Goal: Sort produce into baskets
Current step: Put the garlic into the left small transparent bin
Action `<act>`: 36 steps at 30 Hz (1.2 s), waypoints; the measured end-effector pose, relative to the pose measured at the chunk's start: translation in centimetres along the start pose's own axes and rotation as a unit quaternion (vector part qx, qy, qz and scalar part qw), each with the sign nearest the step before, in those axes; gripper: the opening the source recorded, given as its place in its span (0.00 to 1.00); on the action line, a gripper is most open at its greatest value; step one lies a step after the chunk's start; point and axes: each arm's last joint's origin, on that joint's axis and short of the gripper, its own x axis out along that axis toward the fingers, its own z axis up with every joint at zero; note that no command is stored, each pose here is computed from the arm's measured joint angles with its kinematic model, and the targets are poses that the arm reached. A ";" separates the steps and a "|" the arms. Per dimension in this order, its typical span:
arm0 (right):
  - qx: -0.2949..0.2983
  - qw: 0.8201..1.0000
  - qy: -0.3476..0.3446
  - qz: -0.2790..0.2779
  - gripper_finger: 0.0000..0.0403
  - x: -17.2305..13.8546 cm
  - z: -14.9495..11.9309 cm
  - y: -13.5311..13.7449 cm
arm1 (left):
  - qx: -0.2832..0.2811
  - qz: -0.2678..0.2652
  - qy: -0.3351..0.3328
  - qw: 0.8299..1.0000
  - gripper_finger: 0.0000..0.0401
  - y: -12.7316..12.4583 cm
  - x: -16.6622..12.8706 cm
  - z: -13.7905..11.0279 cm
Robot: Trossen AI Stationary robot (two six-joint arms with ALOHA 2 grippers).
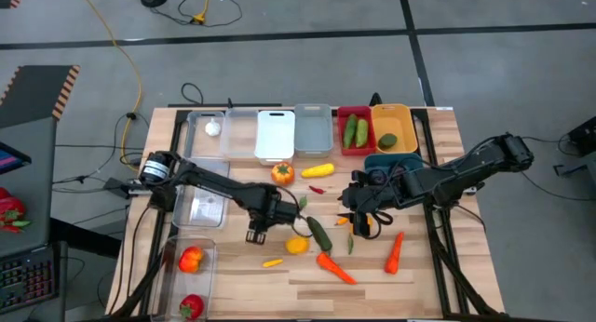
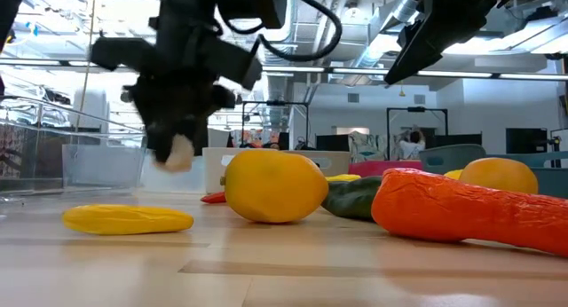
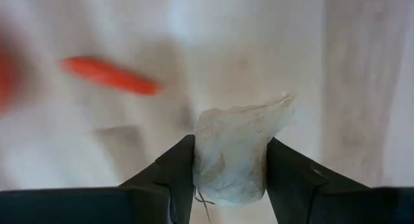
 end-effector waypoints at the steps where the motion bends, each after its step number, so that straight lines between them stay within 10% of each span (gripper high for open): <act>1: 0.000 1.000 0.000 0.000 0.62 0.0 0.0 0.0 | -0.001 0.011 0.004 1.000 0.36 0.6 -0.5 -0.1; 20: 0.004 1.000 -0.001 0.000 0.62 0.0 0.0 0.0 | -0.225 0.129 -0.041 0.965 0.36 13.9 -10.4 -12.1; 36: 0.005 1.000 -0.001 0.000 0.62 0.0 0.0 0.0 | -0.411 0.146 0.028 0.899 0.36 19.8 -5.7 -21.6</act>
